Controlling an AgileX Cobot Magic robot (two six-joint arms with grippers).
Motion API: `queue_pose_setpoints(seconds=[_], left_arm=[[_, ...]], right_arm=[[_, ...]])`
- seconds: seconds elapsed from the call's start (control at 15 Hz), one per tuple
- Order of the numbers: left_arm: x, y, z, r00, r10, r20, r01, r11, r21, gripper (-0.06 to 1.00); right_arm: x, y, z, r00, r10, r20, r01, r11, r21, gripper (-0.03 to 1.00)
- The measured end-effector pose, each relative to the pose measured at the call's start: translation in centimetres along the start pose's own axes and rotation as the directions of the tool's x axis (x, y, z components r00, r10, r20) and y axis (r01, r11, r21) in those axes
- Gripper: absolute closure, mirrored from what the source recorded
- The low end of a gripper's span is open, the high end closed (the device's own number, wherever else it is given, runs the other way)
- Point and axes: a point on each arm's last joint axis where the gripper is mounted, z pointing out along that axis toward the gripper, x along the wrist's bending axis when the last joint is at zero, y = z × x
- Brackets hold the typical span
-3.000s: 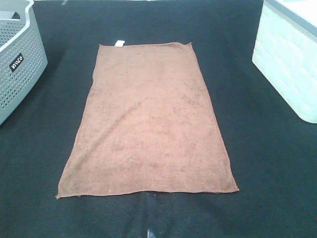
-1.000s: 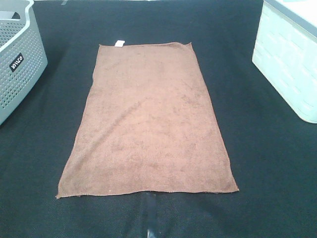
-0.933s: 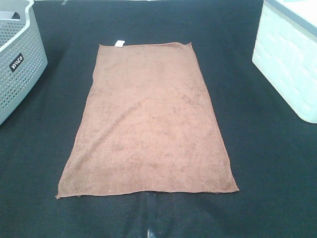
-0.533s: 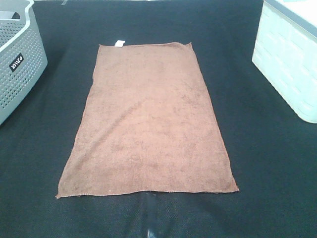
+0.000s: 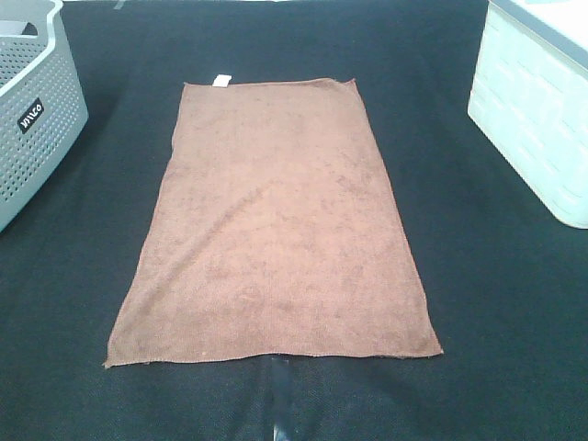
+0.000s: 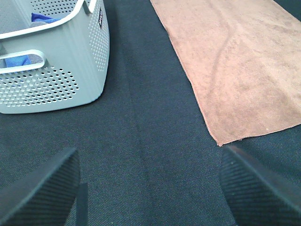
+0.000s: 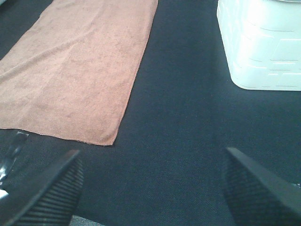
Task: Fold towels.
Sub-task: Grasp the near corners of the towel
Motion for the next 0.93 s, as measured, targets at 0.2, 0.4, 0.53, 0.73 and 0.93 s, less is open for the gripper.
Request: queue_pose_setpoints(seconds=[0.2,0.4,0.53,0.73,0.93], left_arm=[[0.0,0.0,0.0,1.0,0.0,0.0,0.0,1.0,0.0,0.17],[0.0,0.0,0.0,1.0,0.0,0.0,0.0,1.0,0.0,0.17],[0.0,0.0,0.0,1.0,0.0,0.0,0.0,1.0,0.0,0.17],[0.0,0.0,0.0,1.0,0.0,0.0,0.0,1.0,-0.003,0.18],[0.1,1.1,-0.2,1.0,-0.003,-0.013,0.002,0.997,-0.083,0.19]], right_arm=[[0.0,0.0,0.0,1.0,0.0,0.0,0.0,1.0,0.0,0.21],[0.0,0.0,0.0,1.0,0.0,0.0,0.0,1.0,0.0,0.21],[0.0,0.0,0.0,1.0,0.0,0.0,0.0,1.0,0.0,0.21],[0.0,0.0,0.0,1.0,0.0,0.0,0.0,1.0,0.0,0.21],[-0.1,0.2,0.1,1.0,0.005,0.01,-0.005,1.0,0.004,0.21]])
